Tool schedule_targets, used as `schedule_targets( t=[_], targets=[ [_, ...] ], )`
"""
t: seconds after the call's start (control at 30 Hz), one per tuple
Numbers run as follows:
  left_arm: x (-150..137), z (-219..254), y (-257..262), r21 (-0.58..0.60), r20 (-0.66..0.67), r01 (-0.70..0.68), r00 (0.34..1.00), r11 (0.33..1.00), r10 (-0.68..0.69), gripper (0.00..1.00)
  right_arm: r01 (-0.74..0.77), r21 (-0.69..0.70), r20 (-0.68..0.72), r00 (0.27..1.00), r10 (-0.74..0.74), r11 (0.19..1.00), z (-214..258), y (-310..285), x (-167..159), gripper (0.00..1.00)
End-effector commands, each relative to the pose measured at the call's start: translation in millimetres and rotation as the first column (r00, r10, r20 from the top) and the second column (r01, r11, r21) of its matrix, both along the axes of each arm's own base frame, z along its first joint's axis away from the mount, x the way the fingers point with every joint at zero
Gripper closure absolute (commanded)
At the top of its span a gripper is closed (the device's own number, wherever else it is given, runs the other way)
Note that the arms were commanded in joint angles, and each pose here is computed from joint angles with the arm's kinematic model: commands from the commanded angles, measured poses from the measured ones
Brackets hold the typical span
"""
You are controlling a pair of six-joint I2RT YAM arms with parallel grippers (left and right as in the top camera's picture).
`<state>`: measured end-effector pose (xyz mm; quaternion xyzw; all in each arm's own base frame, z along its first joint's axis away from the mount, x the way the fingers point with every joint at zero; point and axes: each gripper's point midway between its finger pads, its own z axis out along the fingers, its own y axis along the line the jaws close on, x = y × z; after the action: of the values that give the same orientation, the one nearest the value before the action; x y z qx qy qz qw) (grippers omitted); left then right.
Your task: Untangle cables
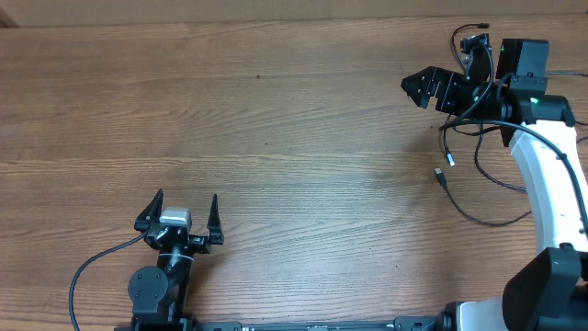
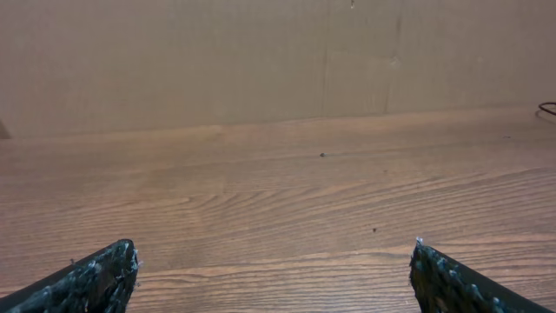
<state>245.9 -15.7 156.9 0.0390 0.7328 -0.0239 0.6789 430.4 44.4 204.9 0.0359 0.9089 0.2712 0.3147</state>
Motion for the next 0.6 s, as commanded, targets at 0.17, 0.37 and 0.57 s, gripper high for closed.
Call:
schedule_targets(
  t=[0.17,0.37,0.57],
  targets=[
    [-0.4,0.2,-1.1,-0.017,0.004,0.002,1.0,1.0,-0.002,0.0,0.013,-0.028,0.012,1.0,-0.012,1.0,0.5,-4.7,4.4,0.0],
    [-0.4,0.1,-1.1,-0.017,0.003,0.002,1.0,1.0,-0.002,0.0,0.077,-0.102,0.051,0.996,-0.072,0.992,12.9,-19.0,3.2,0.0],
    [-0.4,0.1,-1.1,-0.017,0.003,0.002,1.0,1.0,-0.002,0.0,0.124,-0.144,0.107,0.988,-0.109,0.982,41.1,-26.8,-11.2,0.0]
  ],
)
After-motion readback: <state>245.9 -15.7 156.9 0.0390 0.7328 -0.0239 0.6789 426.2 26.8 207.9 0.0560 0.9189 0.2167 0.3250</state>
